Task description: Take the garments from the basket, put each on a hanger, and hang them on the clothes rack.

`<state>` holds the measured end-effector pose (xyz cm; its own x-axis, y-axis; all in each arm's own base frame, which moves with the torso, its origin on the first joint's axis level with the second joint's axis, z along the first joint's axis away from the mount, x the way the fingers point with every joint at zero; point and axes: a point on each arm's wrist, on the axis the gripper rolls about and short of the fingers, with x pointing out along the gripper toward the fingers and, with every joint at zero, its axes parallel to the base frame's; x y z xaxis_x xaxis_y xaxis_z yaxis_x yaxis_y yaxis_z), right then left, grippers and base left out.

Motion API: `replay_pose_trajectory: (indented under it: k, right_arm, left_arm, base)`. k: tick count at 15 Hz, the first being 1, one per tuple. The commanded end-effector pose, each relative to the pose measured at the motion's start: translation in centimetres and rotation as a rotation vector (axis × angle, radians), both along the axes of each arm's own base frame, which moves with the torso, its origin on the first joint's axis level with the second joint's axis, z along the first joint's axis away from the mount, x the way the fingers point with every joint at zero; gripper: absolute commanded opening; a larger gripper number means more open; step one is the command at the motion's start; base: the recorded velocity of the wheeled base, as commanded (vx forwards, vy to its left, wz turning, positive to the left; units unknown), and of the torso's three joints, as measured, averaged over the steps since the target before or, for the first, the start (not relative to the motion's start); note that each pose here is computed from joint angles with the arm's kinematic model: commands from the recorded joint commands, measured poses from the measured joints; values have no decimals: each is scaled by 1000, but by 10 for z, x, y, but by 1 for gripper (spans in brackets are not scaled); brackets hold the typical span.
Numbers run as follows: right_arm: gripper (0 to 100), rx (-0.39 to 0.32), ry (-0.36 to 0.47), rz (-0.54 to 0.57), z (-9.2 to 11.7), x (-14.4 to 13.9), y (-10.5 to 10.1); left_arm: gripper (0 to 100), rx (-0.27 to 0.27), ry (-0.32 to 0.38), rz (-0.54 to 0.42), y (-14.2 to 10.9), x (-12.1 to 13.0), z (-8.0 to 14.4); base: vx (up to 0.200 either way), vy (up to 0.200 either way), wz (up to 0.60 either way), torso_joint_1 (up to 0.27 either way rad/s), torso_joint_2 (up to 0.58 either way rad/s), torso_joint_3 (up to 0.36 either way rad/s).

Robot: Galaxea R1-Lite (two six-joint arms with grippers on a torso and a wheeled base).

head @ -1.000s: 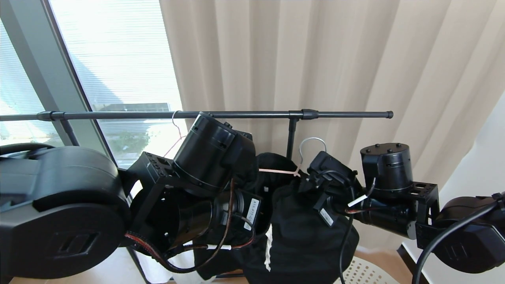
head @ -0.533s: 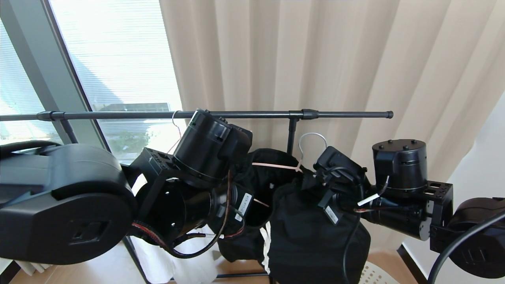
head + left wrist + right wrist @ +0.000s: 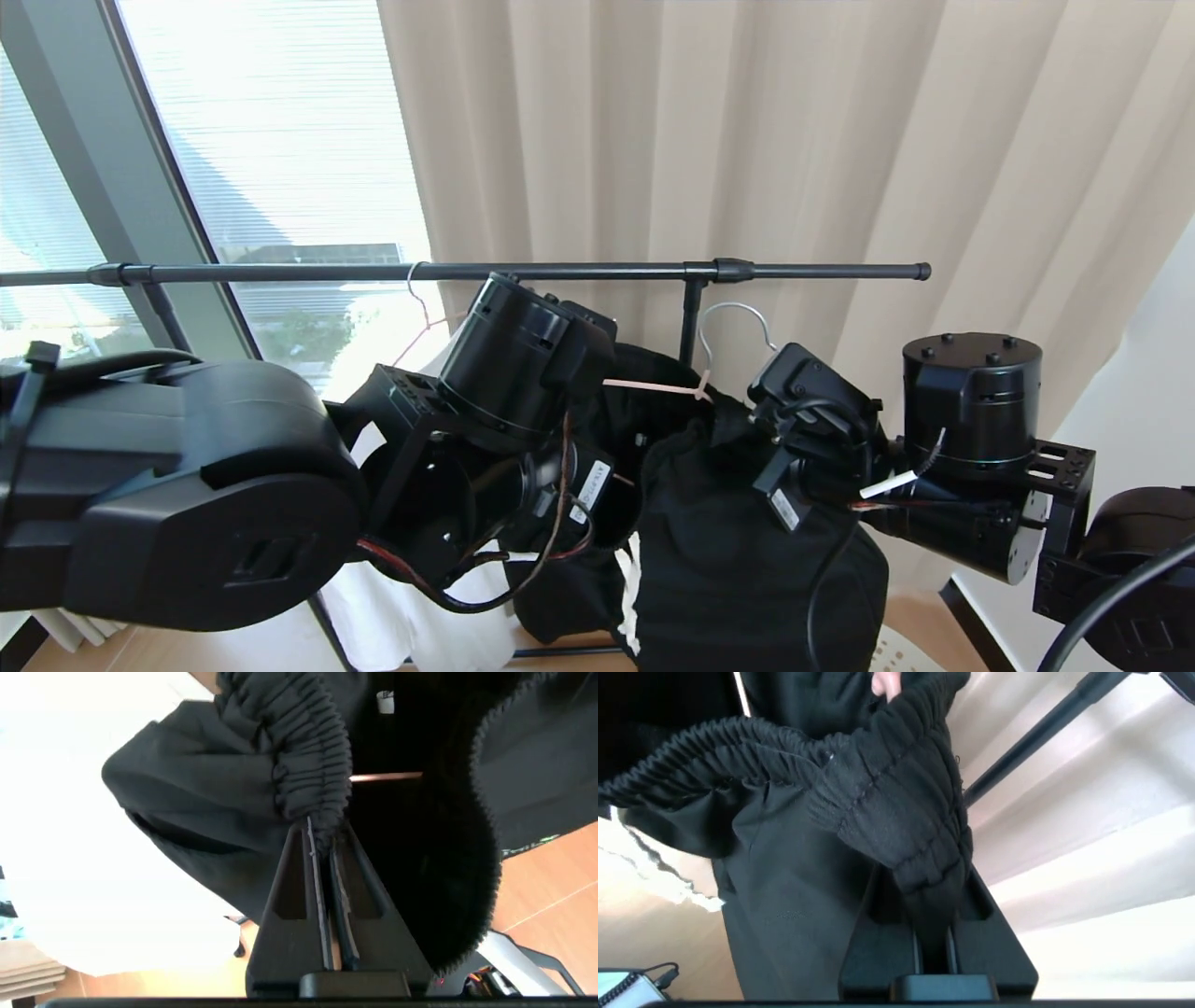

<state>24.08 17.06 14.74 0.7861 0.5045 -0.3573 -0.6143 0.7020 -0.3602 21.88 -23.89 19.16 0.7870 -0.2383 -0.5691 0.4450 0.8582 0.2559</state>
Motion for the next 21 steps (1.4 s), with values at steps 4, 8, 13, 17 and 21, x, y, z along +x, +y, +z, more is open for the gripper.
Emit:
replay_pose_trajectory:
  k: [4,8,13,17,21]
  right_arm:
    - [0,9,-13,25,5,-11,1]
    - [0,20,-30,47,11,-21,0]
    - [0,22,-42,77,15,-31,2]
    - [0,16,-37,90,13,-34,4]
    - [0,15,-35,93,12,-35,4]
  left_arm:
    - [0,20,13,-6,-8,3,-10]
    - [0,22,14,-5,-12,6,-13]
    - [100,7,-15,10,-16,10,-14]
    - [100,-53,-54,13,-22,14,-11]
    - [100,-94,-62,6,-28,13,-12]
  base:
    - [0,0,0,0,0,0]
    - [0,0,0,0,0,0]
    - [0,0,0,0,0,0]
    - [0,0,0,0,0,0]
    - [0,0,0,0,0,0]
